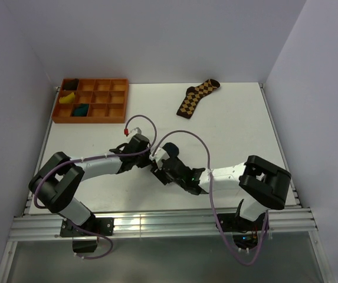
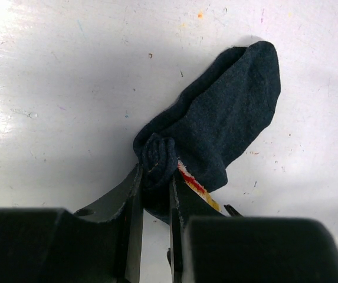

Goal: Roll the socks
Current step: Roll the sock at the center of the board.

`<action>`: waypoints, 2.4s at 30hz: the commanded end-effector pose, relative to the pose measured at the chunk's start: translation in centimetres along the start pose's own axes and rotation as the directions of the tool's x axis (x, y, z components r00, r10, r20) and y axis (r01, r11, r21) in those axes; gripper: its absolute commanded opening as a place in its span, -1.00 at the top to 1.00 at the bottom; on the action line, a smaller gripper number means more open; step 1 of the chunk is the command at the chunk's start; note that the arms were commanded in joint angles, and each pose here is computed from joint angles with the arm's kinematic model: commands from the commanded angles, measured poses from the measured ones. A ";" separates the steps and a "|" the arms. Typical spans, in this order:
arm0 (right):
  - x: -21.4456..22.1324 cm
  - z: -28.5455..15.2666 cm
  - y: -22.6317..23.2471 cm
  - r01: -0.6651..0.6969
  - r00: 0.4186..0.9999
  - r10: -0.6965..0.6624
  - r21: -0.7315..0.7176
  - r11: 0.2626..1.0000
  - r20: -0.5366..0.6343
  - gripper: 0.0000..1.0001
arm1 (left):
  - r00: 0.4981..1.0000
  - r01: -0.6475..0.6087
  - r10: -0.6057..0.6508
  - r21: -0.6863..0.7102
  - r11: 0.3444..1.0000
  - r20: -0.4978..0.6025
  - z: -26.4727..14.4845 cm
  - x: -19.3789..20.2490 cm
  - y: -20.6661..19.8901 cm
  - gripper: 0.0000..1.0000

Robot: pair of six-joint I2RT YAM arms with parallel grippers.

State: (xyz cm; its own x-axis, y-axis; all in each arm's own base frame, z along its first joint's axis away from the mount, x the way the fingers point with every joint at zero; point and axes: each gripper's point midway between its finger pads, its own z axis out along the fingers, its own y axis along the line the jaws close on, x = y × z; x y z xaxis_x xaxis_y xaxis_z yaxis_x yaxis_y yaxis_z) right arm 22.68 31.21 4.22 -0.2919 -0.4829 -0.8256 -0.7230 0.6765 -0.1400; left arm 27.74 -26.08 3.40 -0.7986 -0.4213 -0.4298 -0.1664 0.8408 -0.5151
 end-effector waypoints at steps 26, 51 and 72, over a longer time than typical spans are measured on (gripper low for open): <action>1.5 2.8 1.5 0.070 0.996 -0.066 0.066 0.995 -0.067 1.00 | 0.998 -0.016 0.015 -0.010 1.000 -0.054 0.2 1.0 -0.1 0.84; 4.6 2.5 3.4 -0.630 0.761 0.420 -0.409 0.660 -0.494 1.00 | 0.973 0.167 -0.185 0.128 0.977 0.137 -4.0 -4.4 1.5 -0.39; 4.4 3.7 2.3 -0.715 0.673 0.414 -0.392 0.579 -0.613 1.00 | 0.958 0.251 -0.264 0.117 0.961 0.110 -1.7 -2.7 3.1 -0.22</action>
State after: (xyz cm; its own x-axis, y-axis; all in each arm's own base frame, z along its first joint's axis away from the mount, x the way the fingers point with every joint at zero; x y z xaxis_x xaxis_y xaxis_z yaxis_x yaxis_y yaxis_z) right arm 24.62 35.17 2.34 -0.8283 -0.3340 -0.4499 -0.5566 0.3980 0.7292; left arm 27.27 -21.60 3.62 -0.6960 -0.6277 -0.3486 -0.2941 0.6921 -0.6591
